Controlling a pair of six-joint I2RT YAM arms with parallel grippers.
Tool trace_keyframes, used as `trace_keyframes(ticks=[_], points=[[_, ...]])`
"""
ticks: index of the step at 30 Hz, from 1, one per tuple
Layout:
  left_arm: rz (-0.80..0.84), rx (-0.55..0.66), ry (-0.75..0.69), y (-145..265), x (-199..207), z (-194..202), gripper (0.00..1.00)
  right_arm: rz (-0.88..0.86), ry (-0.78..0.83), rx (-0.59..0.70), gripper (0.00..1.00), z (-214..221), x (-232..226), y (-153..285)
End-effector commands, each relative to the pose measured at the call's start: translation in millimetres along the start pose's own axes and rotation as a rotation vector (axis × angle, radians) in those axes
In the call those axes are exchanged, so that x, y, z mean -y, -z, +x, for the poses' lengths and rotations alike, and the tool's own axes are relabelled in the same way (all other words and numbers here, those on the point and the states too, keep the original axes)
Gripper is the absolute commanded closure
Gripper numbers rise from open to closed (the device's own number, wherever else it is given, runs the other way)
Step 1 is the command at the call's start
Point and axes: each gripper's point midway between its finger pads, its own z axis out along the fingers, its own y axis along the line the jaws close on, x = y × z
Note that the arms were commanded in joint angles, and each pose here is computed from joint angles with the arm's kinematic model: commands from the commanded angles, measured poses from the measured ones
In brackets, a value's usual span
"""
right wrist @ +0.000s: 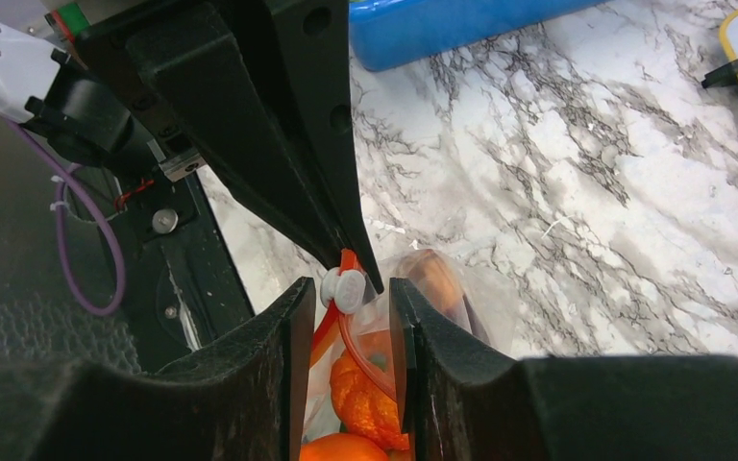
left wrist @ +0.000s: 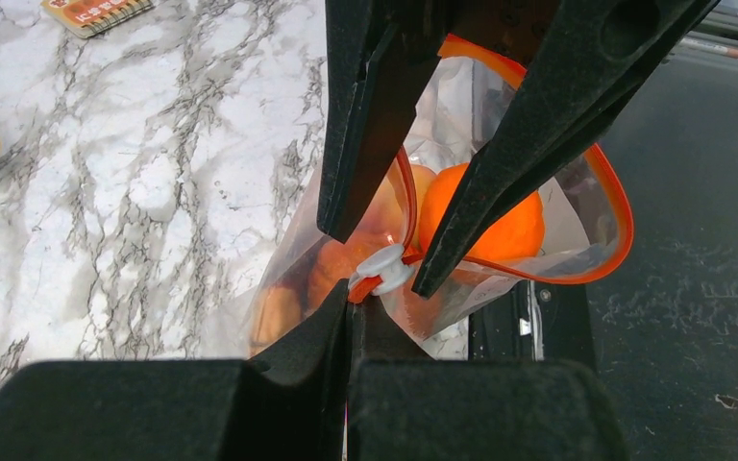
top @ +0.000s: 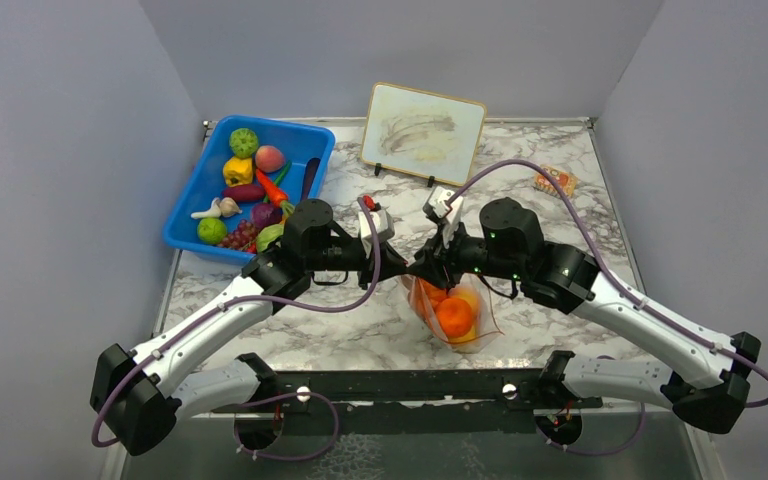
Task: Place the food in the zip-top bag and seal the zipper
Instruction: Zip the zipper food storage bag at the center of the board.
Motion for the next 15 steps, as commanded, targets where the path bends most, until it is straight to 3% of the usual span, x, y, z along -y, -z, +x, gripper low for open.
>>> trace_keyframes(ticks=[1,7,10,15], points=[[-0.021,0.053,-0.022,1.0,-3.9,-23.7,1.00,-0.012,0.026,-0.027,0.66,7.1,-2.3,-4.1],[-0.036,0.055,-0.014,2.7,-4.9,-25.9,1.00,0.037,0.059,-0.002,0.79,3.1,4.8,-2.9],[-0.039,0.056,-0.017,5.2,-4.5,-28.5,1.00,0.056,0.097,0.019,0.97,-0.1,8.4,0.4],[-0.021,0.034,-0.054,10.2,-1.6,-27.3,1.00,0.029,0.162,0.053,0.99,-2.6,4.4,7.9]])
